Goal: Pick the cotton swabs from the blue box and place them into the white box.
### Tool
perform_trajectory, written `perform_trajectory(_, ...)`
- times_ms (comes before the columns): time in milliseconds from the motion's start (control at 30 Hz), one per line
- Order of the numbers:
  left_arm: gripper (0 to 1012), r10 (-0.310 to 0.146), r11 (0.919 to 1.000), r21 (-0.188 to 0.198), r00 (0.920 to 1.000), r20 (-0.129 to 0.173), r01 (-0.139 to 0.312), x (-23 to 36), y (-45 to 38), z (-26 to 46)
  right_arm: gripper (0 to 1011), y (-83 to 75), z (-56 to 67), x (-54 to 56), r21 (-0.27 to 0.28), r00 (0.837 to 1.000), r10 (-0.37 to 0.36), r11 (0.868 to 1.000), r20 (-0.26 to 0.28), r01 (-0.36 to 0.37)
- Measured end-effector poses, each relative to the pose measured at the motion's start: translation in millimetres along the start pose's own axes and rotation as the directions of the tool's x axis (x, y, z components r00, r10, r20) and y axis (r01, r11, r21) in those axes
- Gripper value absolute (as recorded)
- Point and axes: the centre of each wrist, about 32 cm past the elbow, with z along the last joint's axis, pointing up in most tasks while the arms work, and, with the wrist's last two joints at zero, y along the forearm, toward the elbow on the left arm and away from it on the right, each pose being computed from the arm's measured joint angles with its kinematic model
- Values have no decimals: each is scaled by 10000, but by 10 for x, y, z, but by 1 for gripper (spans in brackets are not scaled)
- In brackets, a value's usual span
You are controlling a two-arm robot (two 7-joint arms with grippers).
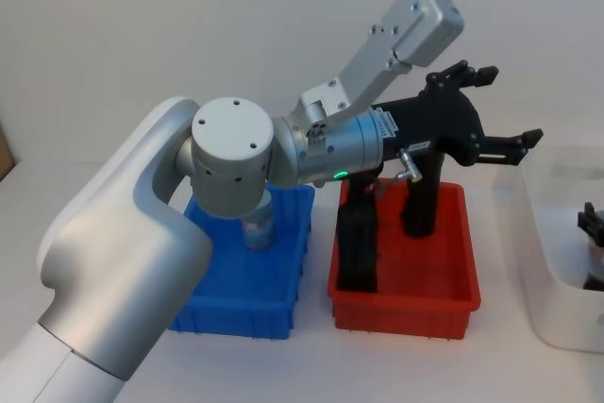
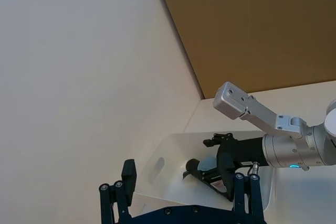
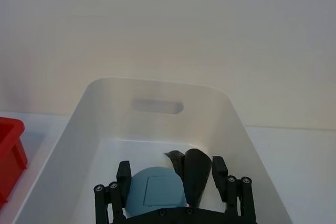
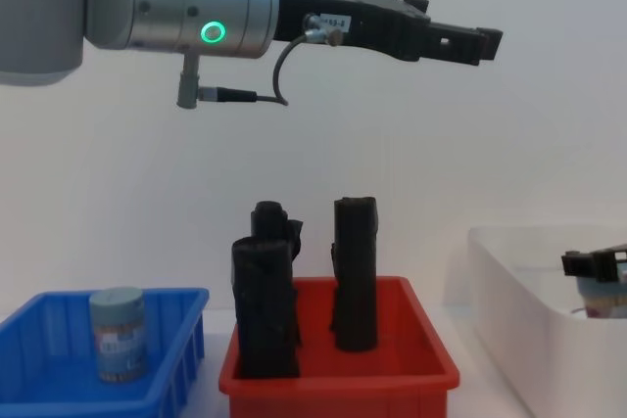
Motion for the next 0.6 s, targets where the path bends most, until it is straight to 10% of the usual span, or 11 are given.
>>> perform_trajectory(600,1003,0,10000,1,10000,-1,0,0,0,0,1001,-71,-26,84,451,9999,57,9990,-150,-50)
